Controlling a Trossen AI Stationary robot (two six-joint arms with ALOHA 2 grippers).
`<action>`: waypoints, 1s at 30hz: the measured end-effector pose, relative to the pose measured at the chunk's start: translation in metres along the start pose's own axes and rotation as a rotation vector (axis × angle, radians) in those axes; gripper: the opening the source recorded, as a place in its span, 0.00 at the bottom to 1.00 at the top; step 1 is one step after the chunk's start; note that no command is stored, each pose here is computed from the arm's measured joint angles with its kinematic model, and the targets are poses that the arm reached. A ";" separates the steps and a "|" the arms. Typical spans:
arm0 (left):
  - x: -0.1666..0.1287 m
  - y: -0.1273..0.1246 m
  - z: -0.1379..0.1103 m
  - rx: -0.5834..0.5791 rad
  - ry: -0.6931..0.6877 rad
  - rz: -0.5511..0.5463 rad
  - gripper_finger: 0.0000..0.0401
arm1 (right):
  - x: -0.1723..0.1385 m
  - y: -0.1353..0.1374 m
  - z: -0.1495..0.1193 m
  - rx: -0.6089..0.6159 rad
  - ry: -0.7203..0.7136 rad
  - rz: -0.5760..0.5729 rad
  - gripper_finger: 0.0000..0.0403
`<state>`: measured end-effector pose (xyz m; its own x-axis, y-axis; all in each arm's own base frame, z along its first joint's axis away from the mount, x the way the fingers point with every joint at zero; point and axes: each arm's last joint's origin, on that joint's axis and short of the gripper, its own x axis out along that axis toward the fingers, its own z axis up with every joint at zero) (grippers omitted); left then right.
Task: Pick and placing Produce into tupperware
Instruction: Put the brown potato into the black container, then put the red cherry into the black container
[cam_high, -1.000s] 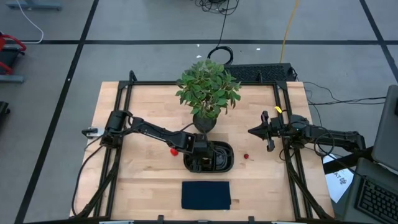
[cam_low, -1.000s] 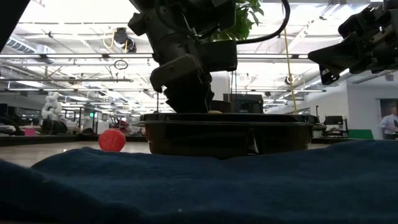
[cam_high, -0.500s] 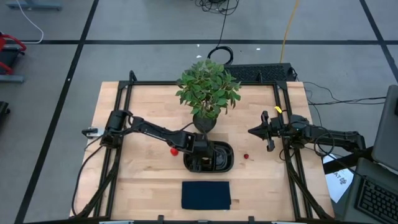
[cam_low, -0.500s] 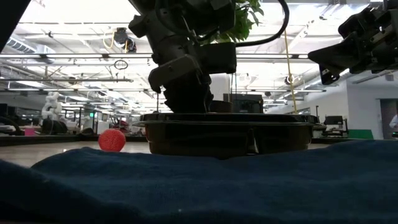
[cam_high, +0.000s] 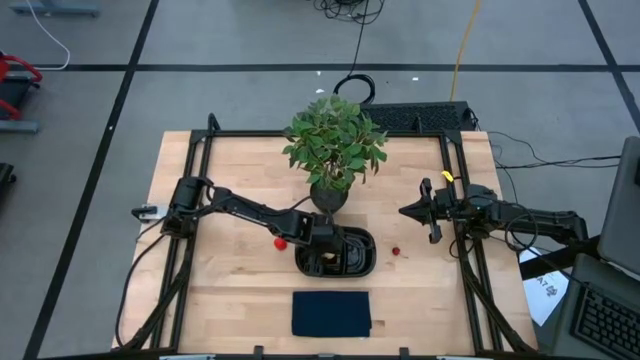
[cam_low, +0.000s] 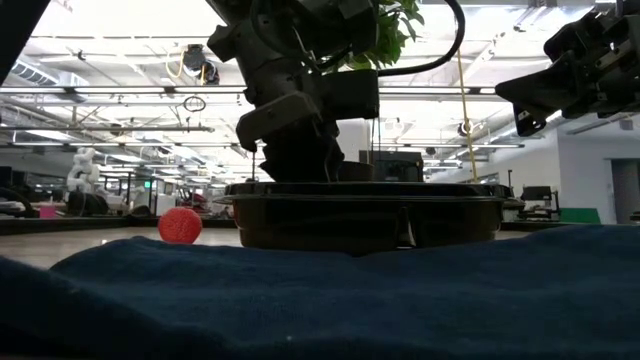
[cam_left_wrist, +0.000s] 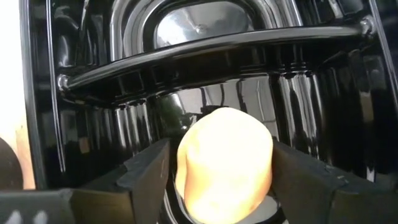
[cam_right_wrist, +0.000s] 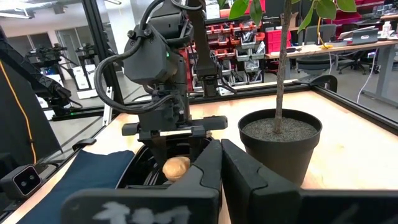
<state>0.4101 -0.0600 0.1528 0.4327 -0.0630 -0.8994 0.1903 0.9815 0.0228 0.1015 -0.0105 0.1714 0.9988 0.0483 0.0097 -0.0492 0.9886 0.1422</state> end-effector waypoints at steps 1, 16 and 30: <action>0.000 0.000 0.000 0.005 0.000 0.000 0.66 | 0.000 0.000 0.000 0.000 0.000 0.000 0.00; -0.022 0.000 0.017 0.061 0.056 -0.004 0.70 | 0.000 0.000 0.000 0.000 0.000 0.000 0.00; -0.026 0.002 0.020 0.072 0.056 0.048 0.30 | 0.000 0.000 0.000 0.000 0.000 0.000 0.00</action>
<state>0.4174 -0.0604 0.1848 0.3931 -0.0038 -0.9195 0.2340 0.9675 0.0960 0.1015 -0.0105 0.1714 0.9988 0.0486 0.0097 -0.0495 0.9886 0.1422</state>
